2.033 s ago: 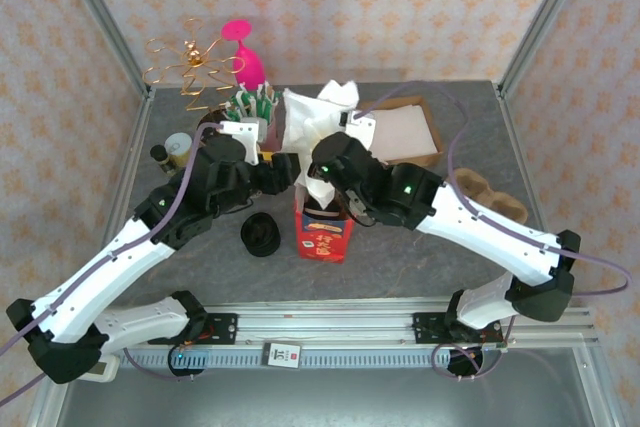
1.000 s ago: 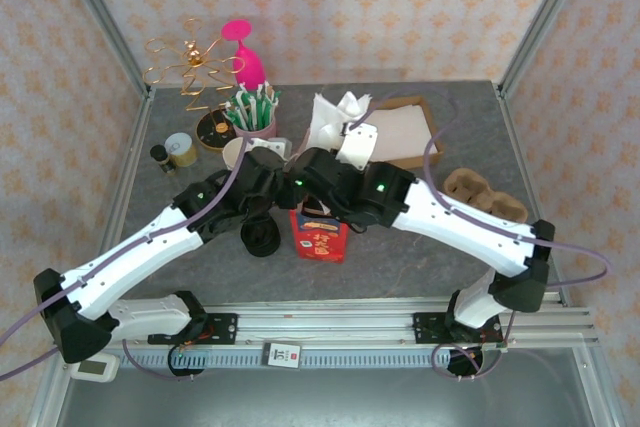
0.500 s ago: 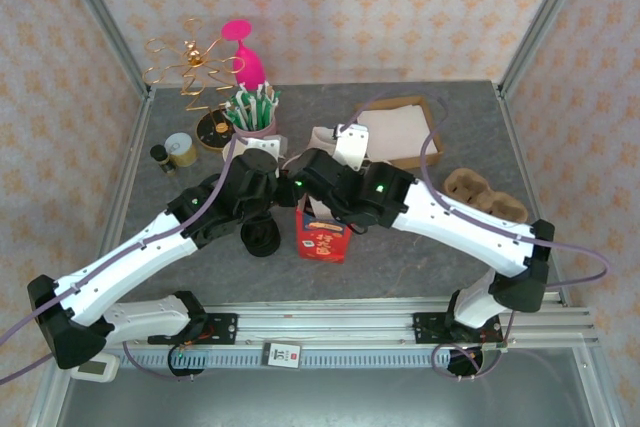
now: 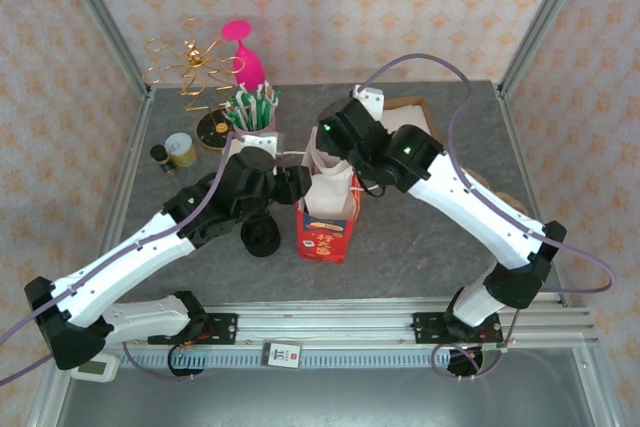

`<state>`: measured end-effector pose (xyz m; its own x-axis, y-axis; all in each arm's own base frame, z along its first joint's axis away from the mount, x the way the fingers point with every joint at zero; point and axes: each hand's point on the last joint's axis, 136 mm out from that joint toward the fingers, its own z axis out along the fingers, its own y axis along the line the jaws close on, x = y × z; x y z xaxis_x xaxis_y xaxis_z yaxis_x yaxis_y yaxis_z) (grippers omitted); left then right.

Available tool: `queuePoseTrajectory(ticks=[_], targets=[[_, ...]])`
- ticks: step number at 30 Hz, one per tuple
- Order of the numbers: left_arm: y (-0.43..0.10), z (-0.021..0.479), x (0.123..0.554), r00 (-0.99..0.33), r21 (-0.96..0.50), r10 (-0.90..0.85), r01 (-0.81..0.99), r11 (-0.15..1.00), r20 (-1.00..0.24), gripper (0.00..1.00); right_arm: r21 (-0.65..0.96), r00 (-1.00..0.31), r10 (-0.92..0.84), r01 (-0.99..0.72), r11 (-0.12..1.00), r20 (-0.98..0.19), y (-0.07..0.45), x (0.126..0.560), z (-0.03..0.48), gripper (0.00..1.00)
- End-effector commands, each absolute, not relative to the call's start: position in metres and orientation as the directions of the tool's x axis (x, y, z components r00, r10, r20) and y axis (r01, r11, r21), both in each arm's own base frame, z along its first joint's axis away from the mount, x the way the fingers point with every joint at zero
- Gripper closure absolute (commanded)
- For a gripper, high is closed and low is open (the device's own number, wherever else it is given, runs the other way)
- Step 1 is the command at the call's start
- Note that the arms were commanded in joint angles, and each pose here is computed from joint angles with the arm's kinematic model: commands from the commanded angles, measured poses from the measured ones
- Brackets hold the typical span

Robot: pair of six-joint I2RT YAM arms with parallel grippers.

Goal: Pack the takeout coffee

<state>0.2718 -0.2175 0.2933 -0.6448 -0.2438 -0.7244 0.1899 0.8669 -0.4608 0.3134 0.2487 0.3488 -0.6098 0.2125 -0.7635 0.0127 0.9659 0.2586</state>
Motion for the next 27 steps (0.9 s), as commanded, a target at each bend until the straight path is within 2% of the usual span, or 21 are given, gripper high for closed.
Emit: queuePoseTrajectory(ticks=[1, 4, 6, 8, 11, 15, 19, 22, 25, 27], targets=[[-0.178, 0.361, 0.266, -0.471, -0.446, -0.319, 0.186, 0.875, -0.823, 0.31, 0.279, -0.491, 0.296, 0.11, 0.954, -0.819, 0.179, 0.331, 0.387, 0.12], [-0.107, 0.376, 0.262, -0.317, -0.385, -0.371, -0.019, 0.923, -0.873, 0.15, 0.303, -0.363, 0.396, 0.287, 0.909, -0.843, 0.097, 0.346, 0.372, 0.01], [-0.047, 0.366, 0.254, -0.226, -0.311, -0.367, -0.248, 0.917, -0.902, 0.07, 0.302, -0.262, 0.431, 0.414, 0.858, -0.864, 0.044, 0.348, 0.347, 0.0], [0.003, 0.347, 0.244, -0.158, -0.229, -0.327, -0.443, 0.867, -0.932, 0.02, 0.308, -0.165, 0.453, 0.533, 0.788, -0.876, -0.008, 0.344, 0.317, 0.0], [0.05, 0.299, 0.239, -0.088, -0.186, -0.311, -0.639, 0.746, -0.946, 0.01, 0.248, -0.12, 0.413, 0.639, 0.728, -0.903, -0.05, 0.342, 0.25, 0.0], [0.087, 0.23, 0.257, -0.063, -0.15, -0.286, -0.733, 0.663, -0.956, 0.01, 0.128, -0.141, 0.321, 0.714, 0.689, -0.937, -0.075, 0.341, 0.18, 0.0], [0.118, 0.168, 0.279, -0.04, -0.16, -0.278, -0.733, 0.661, -0.96, 0.01, 0.112, -0.191, 0.301, 0.645, 0.756, -0.934, -0.072, 0.358, 0.131, 0.0], [0.106, 0.154, 0.297, 0.001, -0.177, -0.227, -0.629, 0.757, -0.974, 0.01, 0.127, -0.208, 0.261, 0.5, 0.857, -0.943, -0.049, 0.372, 0.114, 0.0], [0.091, 0.155, 0.314, 0.043, -0.187, -0.194, -0.524, 0.831, -0.98, 0.01, 0.109, -0.18, 0.175, 0.328, 0.938, -0.968, -0.025, 0.381, 0.13, 0.0], [0.08, 0.159, 0.325, 0.055, -0.166, -0.159, -0.46, 0.872, -0.986, 0.01, 0.114, -0.096, 0.148, 0.292, 0.95, -0.984, -0.026, 0.372, 0.141, 0.0]])
